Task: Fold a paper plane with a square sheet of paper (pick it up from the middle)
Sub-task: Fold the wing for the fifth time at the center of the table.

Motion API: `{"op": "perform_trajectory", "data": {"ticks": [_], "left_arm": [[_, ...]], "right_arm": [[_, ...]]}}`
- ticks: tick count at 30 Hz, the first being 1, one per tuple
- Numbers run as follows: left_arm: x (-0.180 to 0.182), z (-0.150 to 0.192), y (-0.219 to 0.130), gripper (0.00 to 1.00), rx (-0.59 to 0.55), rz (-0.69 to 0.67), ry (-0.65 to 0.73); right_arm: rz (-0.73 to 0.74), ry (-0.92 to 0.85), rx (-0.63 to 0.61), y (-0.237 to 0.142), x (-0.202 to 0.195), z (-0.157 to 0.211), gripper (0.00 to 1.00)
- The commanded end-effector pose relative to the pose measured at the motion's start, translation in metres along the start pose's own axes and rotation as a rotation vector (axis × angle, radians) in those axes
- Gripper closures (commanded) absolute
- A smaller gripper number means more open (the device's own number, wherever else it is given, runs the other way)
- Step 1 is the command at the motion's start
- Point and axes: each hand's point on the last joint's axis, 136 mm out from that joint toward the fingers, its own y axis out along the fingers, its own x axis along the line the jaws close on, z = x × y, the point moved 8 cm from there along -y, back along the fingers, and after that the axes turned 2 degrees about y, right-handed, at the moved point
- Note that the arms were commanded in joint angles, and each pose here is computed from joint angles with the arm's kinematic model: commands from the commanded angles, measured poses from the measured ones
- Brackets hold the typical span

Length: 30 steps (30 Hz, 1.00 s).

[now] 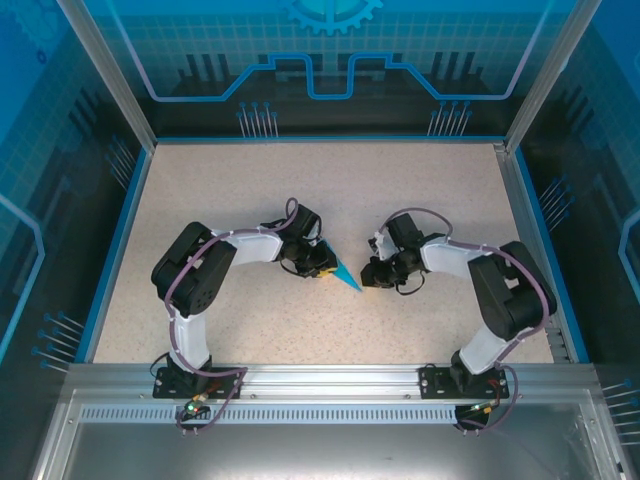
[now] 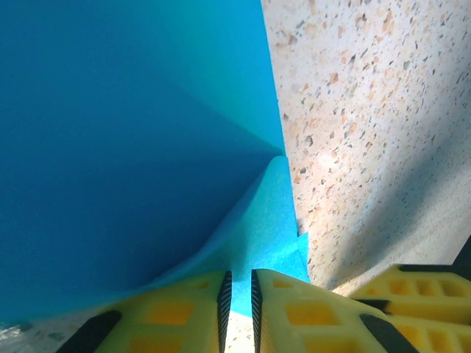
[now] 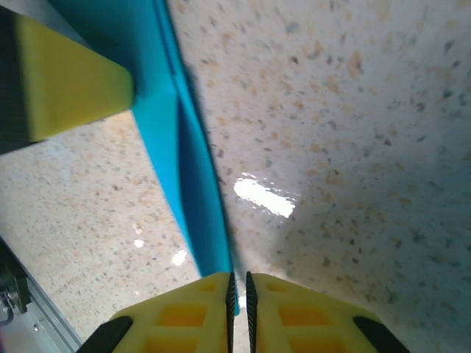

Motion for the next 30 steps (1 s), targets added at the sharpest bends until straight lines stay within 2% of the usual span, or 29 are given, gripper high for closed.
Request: {"op": "perform_trajectory", "data": {"ticks": [1, 10, 17, 22, 30], "left_arm": [[0.023, 0.002, 0.011, 0.8, 0.01, -0.12, -0.025], [0.024, 0.002, 0.012, 0.8, 0.015, -0.128, -0.029], [0.026, 0.002, 0.013, 0.8, 0.019, -0.138, -0.034], [0.026, 0.002, 0.013, 0.8, 0.018, -0.148, -0.032], [0.027, 0.001, 0.013, 0.8, 0.018, -0.157, -0.032]], "right_arm": [[0.022, -0.036, -0.025, -0.012, 0.016, -0.001, 0.85], [0.014, -0.14, 0.049, 0.02, 0.056, -0.008, 0.87], [0.09, -0.107, 0.09, 0.035, 0.046, -0.014, 0.89], [0.178, -0.095, 0.113, 0.035, 0.035, -0.012, 0.9], [0.238, -0.091, 0.13, 0.034, 0.025, -0.009, 0.9]]}}
